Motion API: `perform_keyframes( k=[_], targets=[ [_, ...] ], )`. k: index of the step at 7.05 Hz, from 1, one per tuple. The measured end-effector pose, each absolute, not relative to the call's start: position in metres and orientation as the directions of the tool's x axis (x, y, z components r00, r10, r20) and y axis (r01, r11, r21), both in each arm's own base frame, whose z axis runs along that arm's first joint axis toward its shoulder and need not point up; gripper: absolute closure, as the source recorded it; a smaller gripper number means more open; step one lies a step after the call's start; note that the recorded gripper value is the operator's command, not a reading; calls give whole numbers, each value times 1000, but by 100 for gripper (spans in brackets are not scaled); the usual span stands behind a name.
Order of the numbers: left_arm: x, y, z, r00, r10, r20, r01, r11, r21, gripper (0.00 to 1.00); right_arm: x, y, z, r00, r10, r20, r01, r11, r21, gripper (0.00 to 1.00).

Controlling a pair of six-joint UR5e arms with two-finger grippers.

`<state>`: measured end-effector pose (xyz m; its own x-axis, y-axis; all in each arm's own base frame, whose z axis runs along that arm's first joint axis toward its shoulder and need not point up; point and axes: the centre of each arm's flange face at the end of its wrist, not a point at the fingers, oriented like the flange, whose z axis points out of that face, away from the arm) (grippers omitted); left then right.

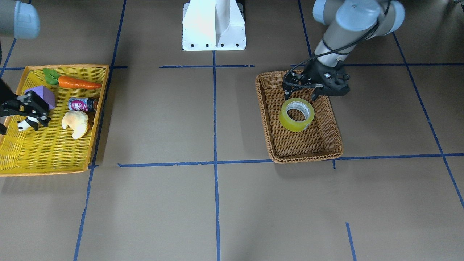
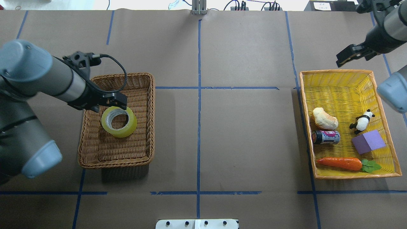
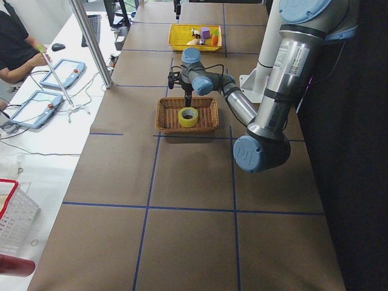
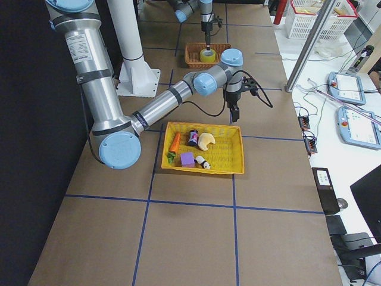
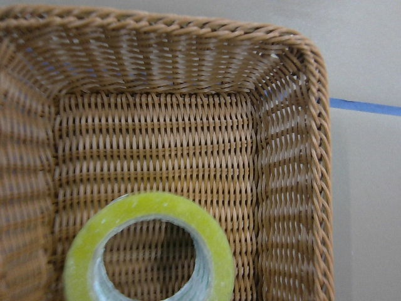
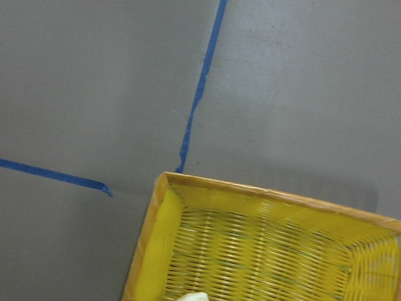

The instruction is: Move tape to another basket

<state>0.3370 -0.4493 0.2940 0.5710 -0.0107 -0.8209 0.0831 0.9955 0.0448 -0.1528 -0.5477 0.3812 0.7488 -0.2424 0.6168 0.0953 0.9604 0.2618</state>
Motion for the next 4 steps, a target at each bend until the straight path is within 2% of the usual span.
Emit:
perform_keyframes(
  k=[2,4],
  targets=[
    [252,-475,327,608,93,-788,0,993,117,0,-80,-538,443,743,-256,619,147,964,222,0],
    [152,-505,406,629,174,-758,-61,983,175,0,9,-506,534,706,-218,674,145,976,164,0]
  ],
)
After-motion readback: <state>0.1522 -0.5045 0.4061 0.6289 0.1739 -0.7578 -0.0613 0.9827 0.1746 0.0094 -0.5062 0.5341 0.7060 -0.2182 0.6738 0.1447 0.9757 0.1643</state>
